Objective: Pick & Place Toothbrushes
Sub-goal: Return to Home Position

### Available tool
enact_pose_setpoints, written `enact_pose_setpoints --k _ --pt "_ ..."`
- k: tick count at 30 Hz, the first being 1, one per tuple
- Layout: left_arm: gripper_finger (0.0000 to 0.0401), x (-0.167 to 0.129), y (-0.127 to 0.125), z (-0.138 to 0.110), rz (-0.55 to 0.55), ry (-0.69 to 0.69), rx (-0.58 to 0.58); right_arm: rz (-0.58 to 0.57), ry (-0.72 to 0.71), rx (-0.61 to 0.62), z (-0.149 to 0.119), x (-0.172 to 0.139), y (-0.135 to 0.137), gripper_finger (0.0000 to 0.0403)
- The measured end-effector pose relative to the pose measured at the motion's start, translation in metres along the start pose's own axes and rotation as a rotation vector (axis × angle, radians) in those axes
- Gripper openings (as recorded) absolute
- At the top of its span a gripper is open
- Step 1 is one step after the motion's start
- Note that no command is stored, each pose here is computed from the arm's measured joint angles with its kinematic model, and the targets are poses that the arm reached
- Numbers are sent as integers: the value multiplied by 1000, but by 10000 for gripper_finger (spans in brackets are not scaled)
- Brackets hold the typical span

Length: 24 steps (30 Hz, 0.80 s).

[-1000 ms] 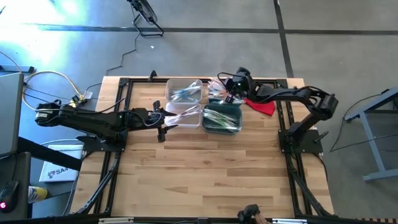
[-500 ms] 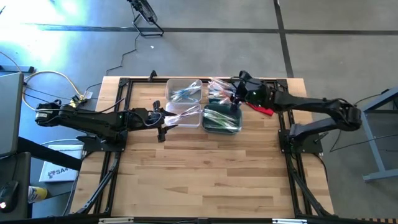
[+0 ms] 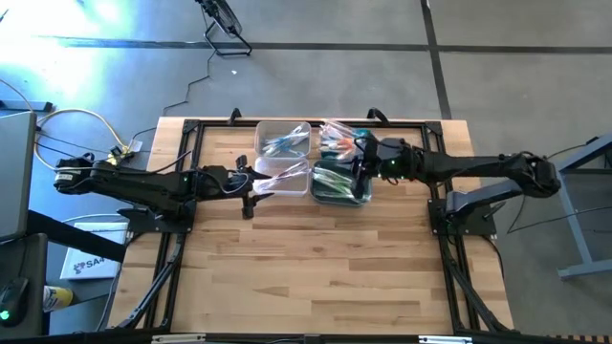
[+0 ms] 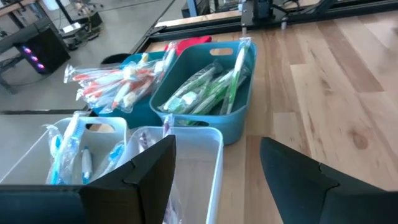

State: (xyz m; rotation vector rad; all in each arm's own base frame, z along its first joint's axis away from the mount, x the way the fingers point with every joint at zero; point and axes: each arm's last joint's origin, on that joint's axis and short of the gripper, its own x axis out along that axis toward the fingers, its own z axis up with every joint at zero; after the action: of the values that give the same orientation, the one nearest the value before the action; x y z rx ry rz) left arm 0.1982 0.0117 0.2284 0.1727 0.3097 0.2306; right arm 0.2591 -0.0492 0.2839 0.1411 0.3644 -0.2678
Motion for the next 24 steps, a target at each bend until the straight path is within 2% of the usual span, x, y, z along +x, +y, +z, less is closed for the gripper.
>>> enact_pose_setpoints --k 9,17,21,24 --pt "226 0 0 0 -12 -4 -23 88 -4 -22 -2 -3 27 4" --pt "226 0 0 0 -12 0 -22 159 -86 -29 3 -6 44 3" --pt "226 0 0 0 -13 -1 -21 172 -106 -31 5 -7 48 3" --pt "226 0 0 0 -13 -1 -21 138 -107 -30 4 -6 47 3"
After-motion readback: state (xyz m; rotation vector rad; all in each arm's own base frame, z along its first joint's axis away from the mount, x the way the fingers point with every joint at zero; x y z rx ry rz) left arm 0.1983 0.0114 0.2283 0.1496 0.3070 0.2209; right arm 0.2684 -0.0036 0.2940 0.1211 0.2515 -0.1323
